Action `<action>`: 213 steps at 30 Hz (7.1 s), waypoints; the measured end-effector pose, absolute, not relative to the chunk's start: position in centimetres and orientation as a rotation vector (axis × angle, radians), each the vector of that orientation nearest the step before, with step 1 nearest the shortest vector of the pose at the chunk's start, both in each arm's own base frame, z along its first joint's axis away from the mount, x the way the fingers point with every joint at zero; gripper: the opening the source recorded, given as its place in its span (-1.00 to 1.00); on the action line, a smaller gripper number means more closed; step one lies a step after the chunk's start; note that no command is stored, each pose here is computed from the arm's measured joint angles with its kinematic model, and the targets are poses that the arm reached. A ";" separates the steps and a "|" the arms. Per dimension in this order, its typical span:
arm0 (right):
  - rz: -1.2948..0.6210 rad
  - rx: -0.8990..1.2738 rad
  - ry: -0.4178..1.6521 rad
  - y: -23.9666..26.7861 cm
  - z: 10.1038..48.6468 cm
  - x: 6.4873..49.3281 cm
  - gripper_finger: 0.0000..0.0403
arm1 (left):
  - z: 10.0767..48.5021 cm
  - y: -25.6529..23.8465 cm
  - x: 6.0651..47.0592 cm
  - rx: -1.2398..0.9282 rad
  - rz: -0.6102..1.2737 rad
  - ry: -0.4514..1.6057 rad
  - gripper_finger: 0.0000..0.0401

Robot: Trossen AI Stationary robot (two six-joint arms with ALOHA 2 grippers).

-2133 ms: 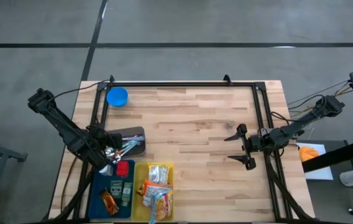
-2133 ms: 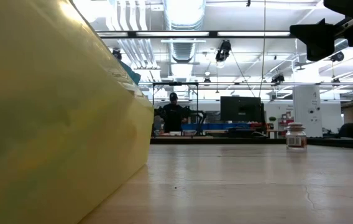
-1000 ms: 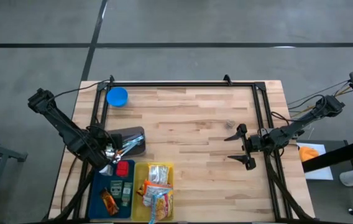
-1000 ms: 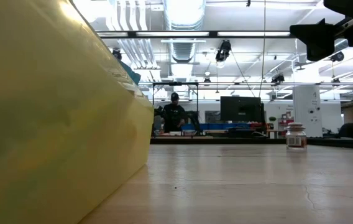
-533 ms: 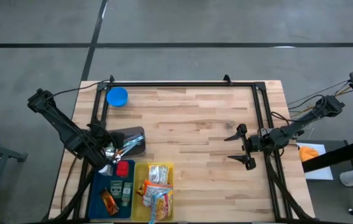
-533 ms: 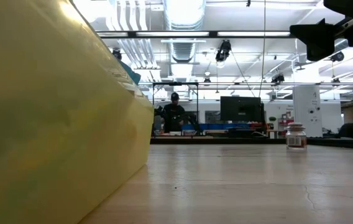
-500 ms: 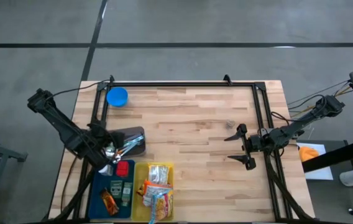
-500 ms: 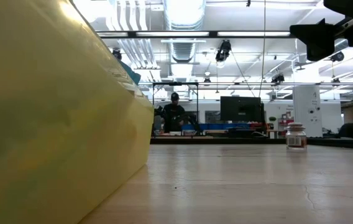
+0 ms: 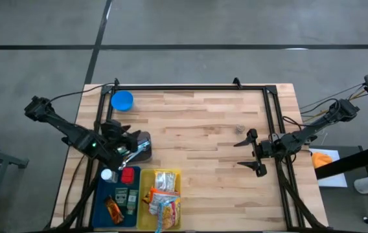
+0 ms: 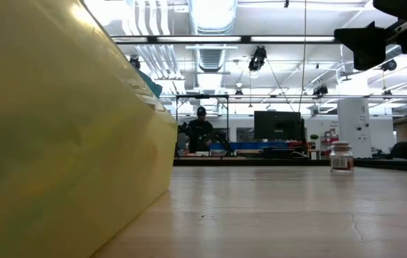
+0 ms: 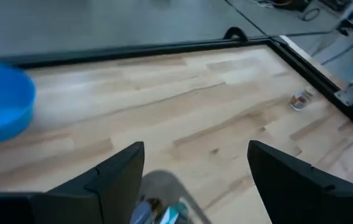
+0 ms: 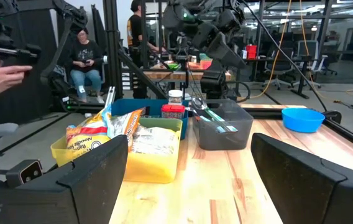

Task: Pick & Place Food Item
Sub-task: Put the brown seasoning bottle into the blue bin

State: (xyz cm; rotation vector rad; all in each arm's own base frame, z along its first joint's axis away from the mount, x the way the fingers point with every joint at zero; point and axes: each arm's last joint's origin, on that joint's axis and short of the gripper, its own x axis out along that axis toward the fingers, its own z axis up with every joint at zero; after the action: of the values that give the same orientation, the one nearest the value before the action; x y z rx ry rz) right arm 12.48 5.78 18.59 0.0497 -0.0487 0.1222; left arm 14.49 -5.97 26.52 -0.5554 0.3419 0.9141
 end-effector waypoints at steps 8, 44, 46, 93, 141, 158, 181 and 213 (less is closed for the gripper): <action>0.122 0.050 -0.049 5.8 18.6 12.5 0.68 | 27.0 -4.8 16.9 -0.445 0.803 0.485 0.45; 0.122 0.050 -0.049 5.8 18.6 12.5 0.68 | 28.7 -3.4 19.6 0.223 0.534 0.570 0.44; 0.122 0.050 -0.049 5.8 18.6 12.5 0.68 | 29.1 -3.0 20.0 0.238 0.496 0.545 0.44; 0.122 0.050 -0.049 5.8 18.6 12.5 0.68 | 29.0 0.9 13.3 -0.450 0.762 1.145 0.44; 0.122 0.050 -0.049 5.8 18.6 12.5 0.68 | 22.5 0.1 7.6 -0.145 0.286 -0.008 0.43; 0.122 0.042 -0.033 5.8 18.4 12.5 0.68 | 18.6 -0.6 9.2 0.046 0.125 -0.064 0.43; 0.122 0.041 -0.032 5.8 18.4 12.5 0.68 | 17.0 -0.7 9.7 0.086 0.115 -0.050 0.43; 0.122 0.041 -0.032 5.8 18.4 12.5 0.68 | 16.9 -0.7 9.7 0.094 0.119 -0.047 0.43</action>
State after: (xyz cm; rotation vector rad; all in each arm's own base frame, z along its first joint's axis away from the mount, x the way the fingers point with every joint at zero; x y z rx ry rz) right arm 12.48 5.78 18.40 0.0415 -0.0316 0.1219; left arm 9.67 -0.65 16.92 0.0936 -0.0469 0.1194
